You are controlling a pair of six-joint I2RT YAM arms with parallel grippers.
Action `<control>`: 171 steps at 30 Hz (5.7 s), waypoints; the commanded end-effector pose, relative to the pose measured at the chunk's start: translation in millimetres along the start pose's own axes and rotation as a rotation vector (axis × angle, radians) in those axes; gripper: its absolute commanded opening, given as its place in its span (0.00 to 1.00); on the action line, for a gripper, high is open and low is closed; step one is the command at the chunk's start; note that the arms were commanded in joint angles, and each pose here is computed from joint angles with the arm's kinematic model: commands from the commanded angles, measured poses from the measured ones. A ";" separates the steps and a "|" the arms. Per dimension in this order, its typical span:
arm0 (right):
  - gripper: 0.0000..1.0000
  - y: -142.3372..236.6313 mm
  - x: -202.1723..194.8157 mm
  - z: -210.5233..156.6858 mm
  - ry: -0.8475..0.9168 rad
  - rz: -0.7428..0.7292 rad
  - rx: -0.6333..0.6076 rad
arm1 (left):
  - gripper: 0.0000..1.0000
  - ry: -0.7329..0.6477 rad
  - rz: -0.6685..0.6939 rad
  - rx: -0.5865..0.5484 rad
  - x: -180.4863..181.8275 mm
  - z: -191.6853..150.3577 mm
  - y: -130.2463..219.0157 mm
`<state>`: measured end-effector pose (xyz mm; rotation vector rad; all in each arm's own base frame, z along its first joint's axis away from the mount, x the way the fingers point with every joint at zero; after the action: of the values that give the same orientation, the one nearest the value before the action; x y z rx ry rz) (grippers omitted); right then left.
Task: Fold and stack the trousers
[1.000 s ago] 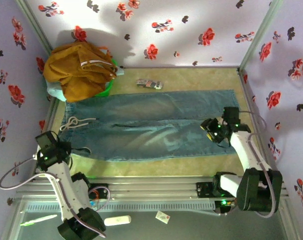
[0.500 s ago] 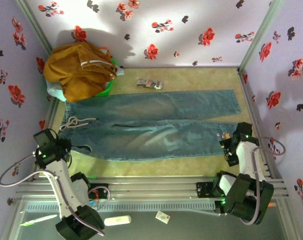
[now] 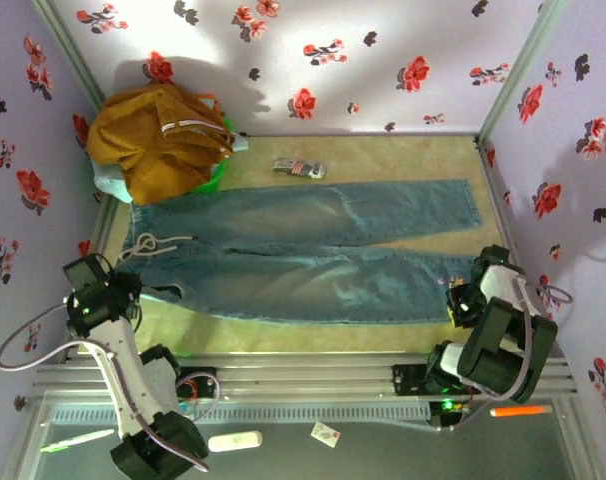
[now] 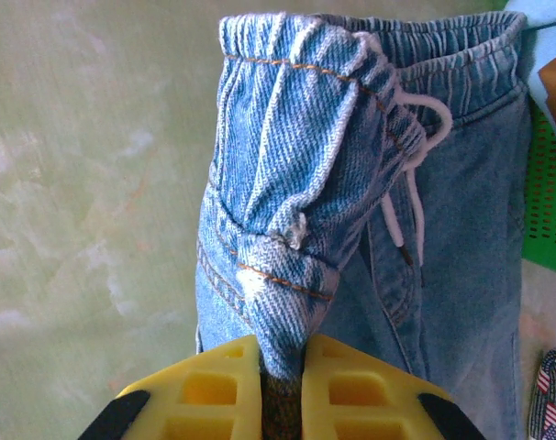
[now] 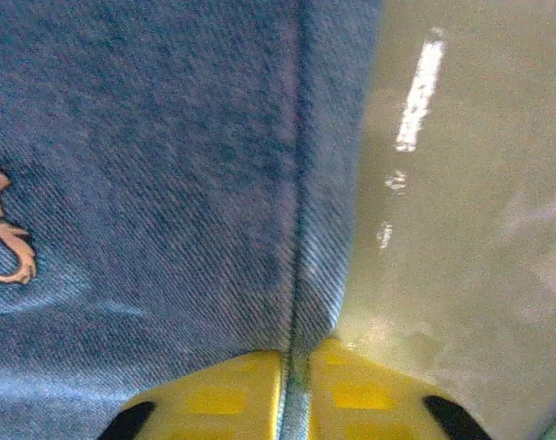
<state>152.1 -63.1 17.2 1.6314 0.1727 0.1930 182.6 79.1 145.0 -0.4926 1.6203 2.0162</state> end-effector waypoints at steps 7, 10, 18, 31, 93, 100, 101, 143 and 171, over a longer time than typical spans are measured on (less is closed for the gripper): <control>0.00 10.7 56.0 11.6 0.121 0.362 -0.109 | 0.00 -0.041 -0.084 -0.045 -27.6 10.1 32.3; 0.00 35.8 52.1 12.4 0.150 0.402 -0.191 | 0.00 -0.041 -0.097 -0.059 -30.4 10.5 44.4; 0.00 77.2 53.9 13.1 0.205 0.463 -0.271 | 0.00 -0.038 -0.058 -0.128 -24.6 16.0 78.0; 0.00 90.5 74.1 7.6 0.238 0.560 -0.221 | 0.00 -0.031 -0.070 -0.116 -27.4 14.3 79.7; 0.27 92.2 409.5 73.5 0.713 0.443 -0.197 | 0.22 -0.240 -0.039 -0.048 -183.8 87.4 -103.8; 0.50 136.5 399.3 39.3 0.787 0.515 -0.234 | 0.88 -0.266 -0.117 -0.011 -172.8 62.9 -59.7; 0.50 139.7 390.7 29.7 0.796 0.519 -0.243 | 0.97 -0.272 -0.124 -0.016 -165.8 58.2 -46.4; 0.22 28.6 244.4 -166.3 1.028 0.417 0.104 | 0.46 -0.037 -0.043 0.204 -5.3 -23.5 -62.8; 0.36 -4.3 207.5 -45.1 0.638 0.361 0.065 | 0.59 -0.135 0.028 0.274 -11.7 -70.8 -148.1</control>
<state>347.9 29.0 31.9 1.5774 0.3877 1.0241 300.3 1.3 42.1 -0.1995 1.7438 1.6310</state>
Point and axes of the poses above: each hand's point on the last joint's axis, 136 mm out from that joint toward the fingers, its own y axis back along the fingers, its own x axis along the line the jaws close on, z = x × y, the point moved 1 cm from there along y, back along the fingers, and after that the axes turned 3 degrees about y, right-handed, at the moved point
